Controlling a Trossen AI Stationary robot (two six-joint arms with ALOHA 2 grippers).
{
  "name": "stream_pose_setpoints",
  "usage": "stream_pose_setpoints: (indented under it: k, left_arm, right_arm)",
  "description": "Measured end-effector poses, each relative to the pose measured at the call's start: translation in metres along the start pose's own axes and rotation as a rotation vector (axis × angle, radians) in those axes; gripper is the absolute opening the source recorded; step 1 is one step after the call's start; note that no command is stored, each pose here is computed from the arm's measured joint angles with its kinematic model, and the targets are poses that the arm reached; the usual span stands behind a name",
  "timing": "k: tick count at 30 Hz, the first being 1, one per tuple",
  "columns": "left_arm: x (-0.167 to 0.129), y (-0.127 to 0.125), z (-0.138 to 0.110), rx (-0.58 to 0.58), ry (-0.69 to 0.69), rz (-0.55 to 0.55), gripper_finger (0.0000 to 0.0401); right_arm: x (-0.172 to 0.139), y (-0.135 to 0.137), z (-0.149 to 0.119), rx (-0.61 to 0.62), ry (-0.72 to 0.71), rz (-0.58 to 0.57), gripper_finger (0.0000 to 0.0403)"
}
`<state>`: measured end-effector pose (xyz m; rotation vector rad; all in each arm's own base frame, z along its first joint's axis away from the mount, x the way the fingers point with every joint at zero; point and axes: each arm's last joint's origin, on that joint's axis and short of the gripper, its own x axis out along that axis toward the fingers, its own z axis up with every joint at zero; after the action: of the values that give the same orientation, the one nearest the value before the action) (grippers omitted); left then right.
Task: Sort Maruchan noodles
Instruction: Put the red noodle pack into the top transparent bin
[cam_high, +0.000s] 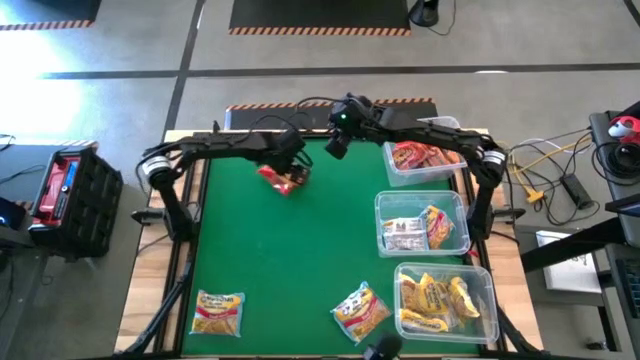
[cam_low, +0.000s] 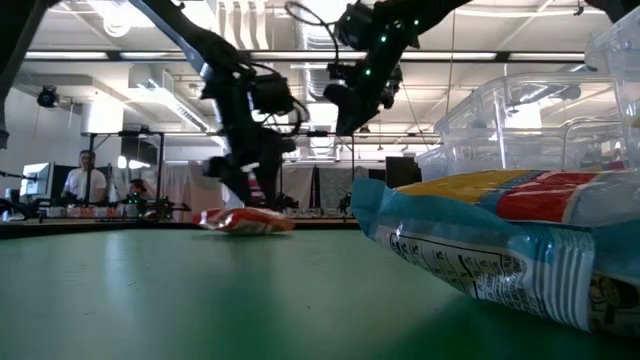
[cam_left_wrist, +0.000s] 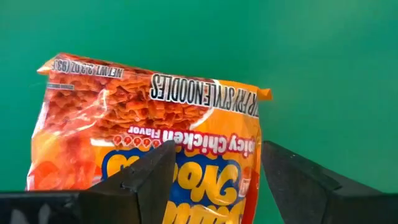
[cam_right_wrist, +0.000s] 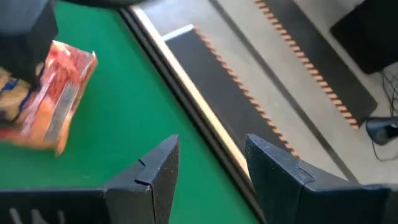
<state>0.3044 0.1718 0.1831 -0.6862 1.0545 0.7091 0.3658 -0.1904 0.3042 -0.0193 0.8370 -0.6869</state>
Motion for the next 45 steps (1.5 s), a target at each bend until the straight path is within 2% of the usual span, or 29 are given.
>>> stream_pose_setpoints:
  k: [2,5,9,16,22,26,31,37,45]
  left_arm:
    - [0.005,-0.012,0.007,0.051,0.027,-0.071,0.0220]
    - [0.006,-0.020,0.006,0.078,0.046,-0.027,0.0215]
    - [-0.001,-0.013,-0.007,0.063,0.067,0.060,0.0204]
    - [-0.037,0.006,-0.033,-0.009,-0.035,0.020,0.0198]
    - [-0.058,0.030,-0.074,-0.161,-0.108,-0.002,0.0198]
    - [-0.055,0.045,-0.100,-0.362,-0.222,-0.051,0.0198]
    - [-0.043,0.062,-0.128,-0.614,-0.323,-0.035,0.0198]
    - [-0.025,0.071,-0.148,-0.712,-0.354,-0.099,0.0198]
    - [-0.006,0.067,-0.140,-0.738,-0.453,-0.205,0.0198]
  right_arm:
    - [0.008,0.002,-0.004,-0.011,0.040,0.002,0.0171]
    - [0.007,0.000,-0.011,0.004,0.115,0.000,0.0171]
    - [-0.010,-0.013,-0.015,0.100,0.160,-0.021,0.0171]
    - [-0.028,-0.024,-0.007,0.180,0.077,-0.021,0.0171]
    - [-0.019,-0.015,-0.003,0.216,0.031,0.149,0.0171]
    - [-0.015,-0.011,0.000,0.224,-0.018,0.244,0.0171]
    - [-0.014,-0.008,-0.001,0.207,-0.036,0.384,0.0171]
    - [-0.003,-0.001,-0.008,0.171,-0.069,0.518,0.0171]
    - [0.034,0.006,-0.030,0.261,-0.065,0.513,0.0171]
